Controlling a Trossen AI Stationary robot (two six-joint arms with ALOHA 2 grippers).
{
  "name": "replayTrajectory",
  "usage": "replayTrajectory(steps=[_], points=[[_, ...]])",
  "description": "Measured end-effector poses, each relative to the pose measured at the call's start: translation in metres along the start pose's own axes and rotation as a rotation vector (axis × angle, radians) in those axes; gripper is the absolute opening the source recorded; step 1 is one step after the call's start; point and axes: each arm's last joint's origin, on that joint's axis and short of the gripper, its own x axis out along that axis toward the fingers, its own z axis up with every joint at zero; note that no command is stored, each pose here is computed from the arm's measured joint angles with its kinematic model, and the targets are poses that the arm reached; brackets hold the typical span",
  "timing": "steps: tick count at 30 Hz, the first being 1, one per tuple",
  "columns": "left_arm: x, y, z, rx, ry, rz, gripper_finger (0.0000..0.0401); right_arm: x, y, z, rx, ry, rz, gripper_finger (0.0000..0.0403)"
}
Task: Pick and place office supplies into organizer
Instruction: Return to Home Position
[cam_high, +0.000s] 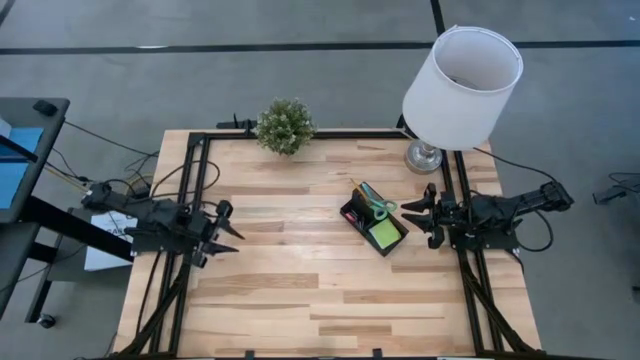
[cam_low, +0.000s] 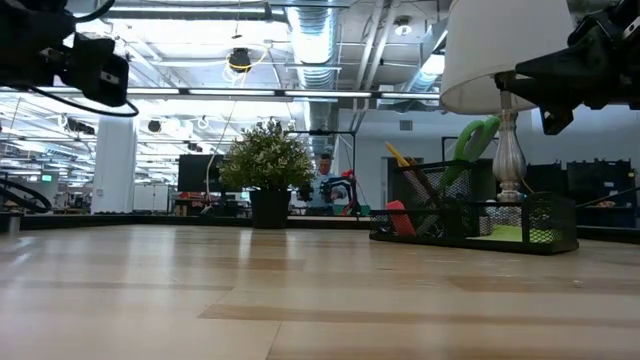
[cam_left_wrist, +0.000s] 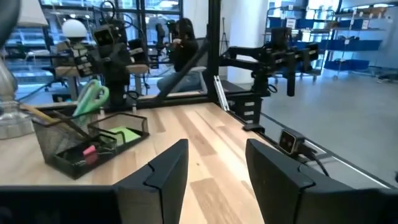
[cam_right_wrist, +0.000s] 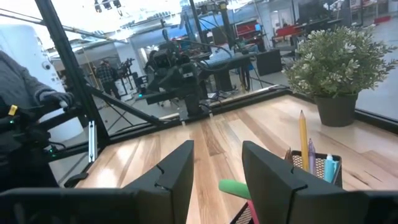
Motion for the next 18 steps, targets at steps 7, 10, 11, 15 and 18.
replayTrajectory(steps=[7, 10, 11, 15, 18], points=[[0.000, 0.008, 0.000, 0.048, 0.003, 0.120, 0.0154, 0.000, 0.000, 0.000, 0.000, 0.000, 0.000, 0.0129], [-0.001, 0.011, 0.000, 0.030, 0.001, 0.169, 0.0154, 0.000, 0.000, 0.000, 0.000, 0.000, 0.000, 0.0129], [-0.001, 0.011, 0.000, 0.025, 0.000, 0.176, 0.0154, 0.000, 0.000, 0.000, 0.000, 0.000, 0.000, 0.0129], [-0.001, 0.012, 0.000, 0.020, -0.001, 0.181, 0.0154, 0.000, 0.000, 0.000, 0.000, 0.000, 0.000, 0.0129], [-0.001, 0.012, 0.000, 0.020, 0.000, 0.181, 0.0154, 0.000, 0.000, 0.000, 0.000, 0.000, 0.000, 0.0129]])
